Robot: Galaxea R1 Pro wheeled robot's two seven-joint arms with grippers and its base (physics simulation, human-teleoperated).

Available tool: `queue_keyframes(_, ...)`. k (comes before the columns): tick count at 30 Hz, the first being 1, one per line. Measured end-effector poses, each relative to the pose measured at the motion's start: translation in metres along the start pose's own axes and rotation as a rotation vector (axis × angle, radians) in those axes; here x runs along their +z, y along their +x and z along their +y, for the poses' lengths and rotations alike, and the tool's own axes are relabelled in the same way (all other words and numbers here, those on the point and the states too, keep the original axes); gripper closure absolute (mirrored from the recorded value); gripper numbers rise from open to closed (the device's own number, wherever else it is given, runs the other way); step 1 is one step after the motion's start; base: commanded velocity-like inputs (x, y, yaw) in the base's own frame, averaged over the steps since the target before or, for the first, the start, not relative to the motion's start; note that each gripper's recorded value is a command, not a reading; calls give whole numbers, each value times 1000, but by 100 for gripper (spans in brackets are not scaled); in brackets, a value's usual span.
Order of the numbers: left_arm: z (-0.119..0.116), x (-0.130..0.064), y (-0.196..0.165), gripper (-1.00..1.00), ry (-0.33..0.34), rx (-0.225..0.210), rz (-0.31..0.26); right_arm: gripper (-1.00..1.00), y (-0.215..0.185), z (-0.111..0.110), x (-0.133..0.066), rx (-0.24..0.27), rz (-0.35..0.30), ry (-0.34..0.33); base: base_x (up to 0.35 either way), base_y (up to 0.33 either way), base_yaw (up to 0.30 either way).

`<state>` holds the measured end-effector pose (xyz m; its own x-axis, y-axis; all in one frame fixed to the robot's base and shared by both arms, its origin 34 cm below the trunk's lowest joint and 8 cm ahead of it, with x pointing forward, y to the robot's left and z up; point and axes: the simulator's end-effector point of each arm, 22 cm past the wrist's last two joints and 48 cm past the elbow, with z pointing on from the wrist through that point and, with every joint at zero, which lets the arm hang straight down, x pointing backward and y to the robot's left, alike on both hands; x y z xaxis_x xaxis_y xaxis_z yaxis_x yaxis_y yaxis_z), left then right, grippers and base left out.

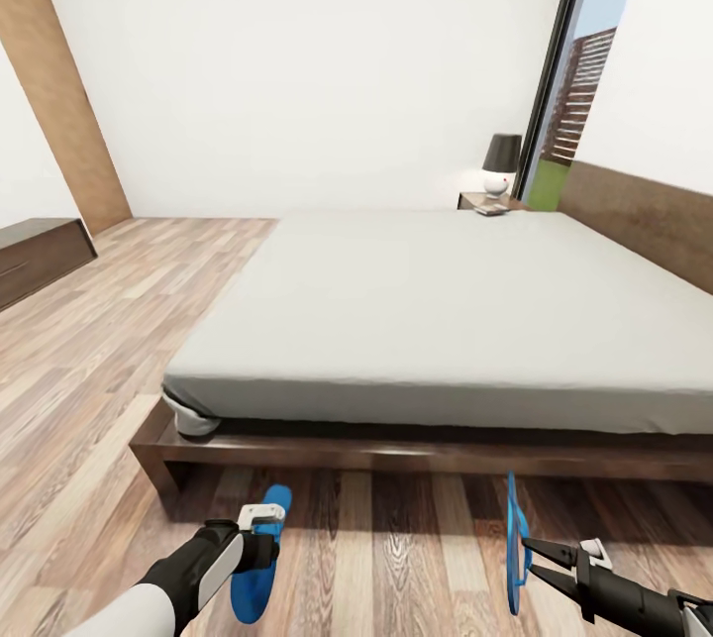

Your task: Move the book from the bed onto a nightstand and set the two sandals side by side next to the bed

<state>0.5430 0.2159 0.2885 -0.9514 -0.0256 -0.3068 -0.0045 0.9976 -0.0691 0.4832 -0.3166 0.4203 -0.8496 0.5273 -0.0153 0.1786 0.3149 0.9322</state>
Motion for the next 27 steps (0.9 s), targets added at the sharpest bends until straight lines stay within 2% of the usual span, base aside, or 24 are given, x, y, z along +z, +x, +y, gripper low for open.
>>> queue_keyframes(7,6,14,9,100,-7,-4,3,100,4,-15,4,0,-1,-1,0,0,0)
queue_keyframes(10,24,19,12,100,-28,-14,5,100,5,-21,5,1,-1,-2,0,0,0)
queue_keyframes(16,73,22,15,100,-61,-130,22,100,8,-34,8,1,-2,-4,0,0,0)
queue_keyframes(18,84,20,9,100,-64,-151,17,100,9,-39,9,1,-2,-5,0,0,0)
queue_keyframes(27,87,30,11,100,-59,-164,31,100,14,-56,12,21,7,10,0,0,0)
